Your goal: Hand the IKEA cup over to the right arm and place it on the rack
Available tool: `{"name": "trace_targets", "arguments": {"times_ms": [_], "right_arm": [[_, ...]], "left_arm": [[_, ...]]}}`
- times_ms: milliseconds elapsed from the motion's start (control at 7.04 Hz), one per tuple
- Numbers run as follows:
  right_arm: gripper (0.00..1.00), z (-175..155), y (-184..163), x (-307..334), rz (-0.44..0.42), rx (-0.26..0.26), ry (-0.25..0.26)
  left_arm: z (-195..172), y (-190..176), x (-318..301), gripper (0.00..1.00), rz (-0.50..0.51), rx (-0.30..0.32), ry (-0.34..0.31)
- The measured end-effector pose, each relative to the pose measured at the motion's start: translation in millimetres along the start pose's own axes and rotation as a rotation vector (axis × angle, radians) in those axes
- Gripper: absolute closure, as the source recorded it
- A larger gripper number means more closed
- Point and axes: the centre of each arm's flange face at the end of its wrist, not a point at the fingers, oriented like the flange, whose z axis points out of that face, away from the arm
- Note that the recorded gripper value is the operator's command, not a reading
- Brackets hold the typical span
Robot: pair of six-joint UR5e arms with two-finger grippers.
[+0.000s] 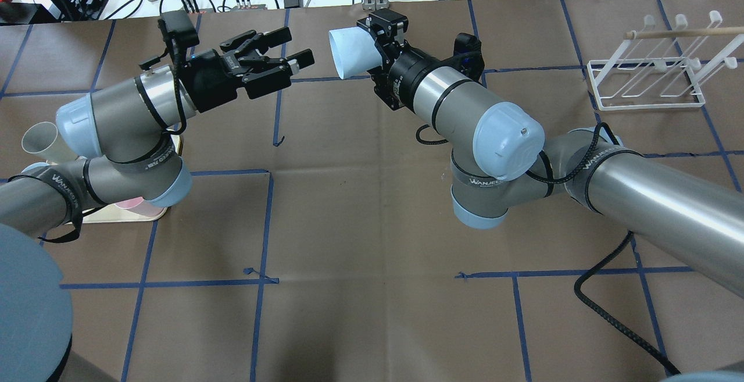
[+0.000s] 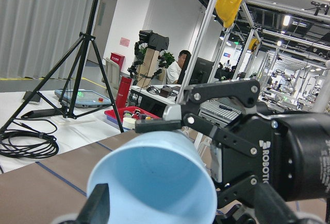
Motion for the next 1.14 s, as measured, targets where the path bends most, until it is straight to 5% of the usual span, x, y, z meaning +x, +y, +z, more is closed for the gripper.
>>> {"name": "trace_targets", "arguments": {"times_ms": [284, 710, 1137], "right_arm": [[0.59, -1, -21, -1, -0.139, 0.032, 0.002], [0.59, -11, -100, -4, -0.628, 0.088, 0.028], [0.61, -34, -192, 6, -1.105, 0.119, 0.156]], "left_arm": [[-17, -16, -19, 0.02, -0.09, -0.006, -0.111], [-16, -38, -29, 0.02, -0.233, -0.07, -0.316], [22, -68, -20, 0.02, -0.357, -0.291, -0.616]]}}
